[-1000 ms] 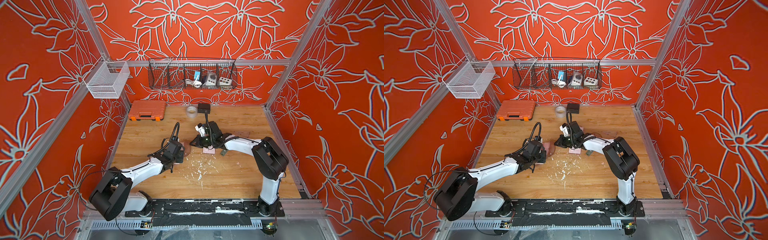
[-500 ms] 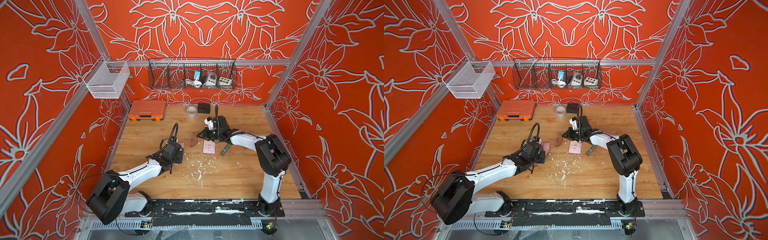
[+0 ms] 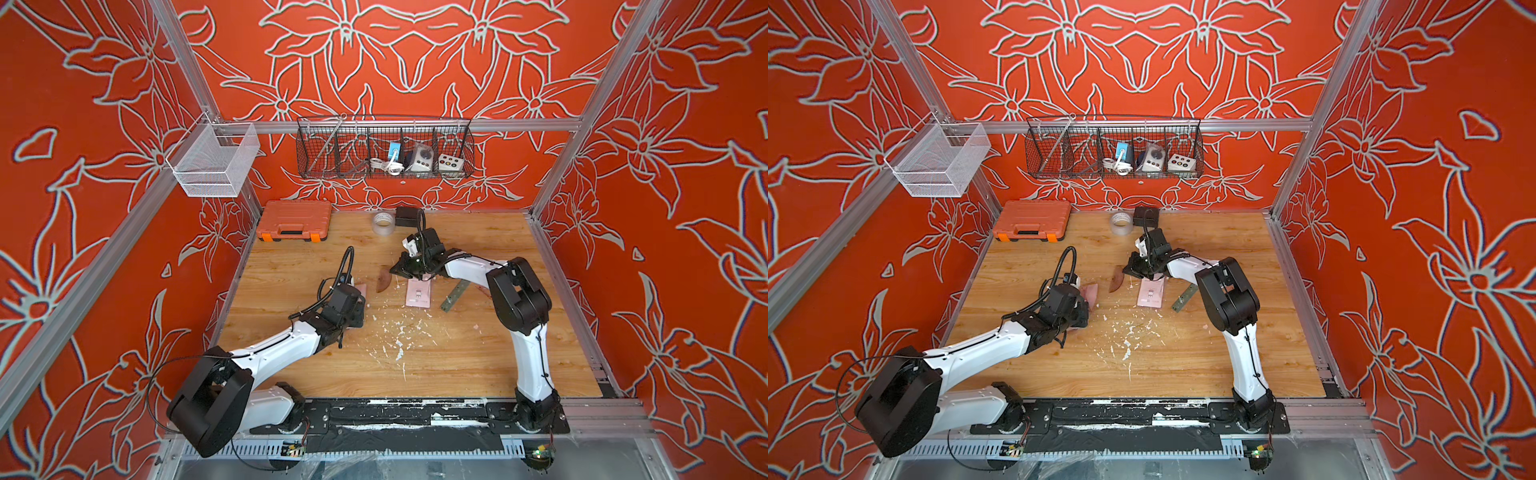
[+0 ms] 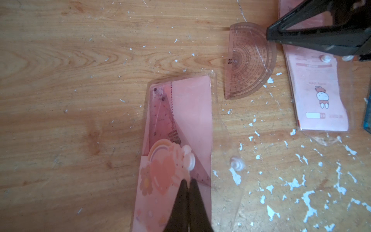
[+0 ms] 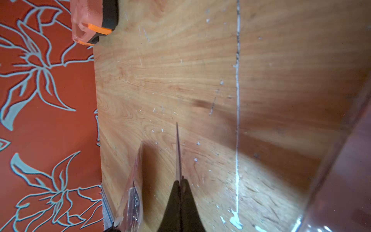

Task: Open the ruler set and take out the ruler
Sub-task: Place the ruler at the center of the board, then place the ruler set bag at the center of the board.

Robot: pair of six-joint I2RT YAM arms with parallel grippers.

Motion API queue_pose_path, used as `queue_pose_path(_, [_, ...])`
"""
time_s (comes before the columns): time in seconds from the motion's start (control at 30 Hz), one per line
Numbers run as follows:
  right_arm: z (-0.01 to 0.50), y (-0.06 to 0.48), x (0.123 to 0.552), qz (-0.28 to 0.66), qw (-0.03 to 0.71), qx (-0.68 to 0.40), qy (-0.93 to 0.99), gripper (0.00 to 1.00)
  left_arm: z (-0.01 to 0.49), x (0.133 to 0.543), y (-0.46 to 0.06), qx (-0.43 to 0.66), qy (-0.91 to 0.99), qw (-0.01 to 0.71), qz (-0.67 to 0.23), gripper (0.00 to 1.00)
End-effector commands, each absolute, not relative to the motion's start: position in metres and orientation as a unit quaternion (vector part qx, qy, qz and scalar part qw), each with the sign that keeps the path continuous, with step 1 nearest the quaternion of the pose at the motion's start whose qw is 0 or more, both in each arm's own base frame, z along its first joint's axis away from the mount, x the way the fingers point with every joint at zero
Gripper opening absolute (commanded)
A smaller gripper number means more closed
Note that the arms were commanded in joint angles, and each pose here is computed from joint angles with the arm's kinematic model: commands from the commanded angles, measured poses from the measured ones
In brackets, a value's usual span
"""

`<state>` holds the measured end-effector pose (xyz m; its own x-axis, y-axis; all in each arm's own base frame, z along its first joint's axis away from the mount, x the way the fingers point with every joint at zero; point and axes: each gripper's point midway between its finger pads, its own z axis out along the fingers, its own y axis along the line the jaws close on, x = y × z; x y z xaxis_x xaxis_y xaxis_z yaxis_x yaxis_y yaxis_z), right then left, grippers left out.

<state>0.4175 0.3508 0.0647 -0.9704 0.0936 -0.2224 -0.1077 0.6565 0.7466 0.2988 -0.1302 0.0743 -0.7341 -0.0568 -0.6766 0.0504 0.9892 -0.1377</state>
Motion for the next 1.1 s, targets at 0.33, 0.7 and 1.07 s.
queue_pose_path(0.33, [0.085,0.327,0.434,0.382,0.137,-0.012,0.914,0.3,0.075,0.299,-0.129,-0.008,0.926,0.369,-0.076,0.0])
queue_pose_path(0.7, [0.135,0.373,0.344,0.5,0.146,-0.116,0.846,0.25,0.078,0.3,-0.138,0.01,0.922,0.376,-0.096,0.0])
queue_pose_path(1.07, [0.125,0.433,0.292,0.499,0.115,-0.162,0.843,0.21,0.083,0.303,-0.143,0.016,0.914,0.389,-0.111,0.0])
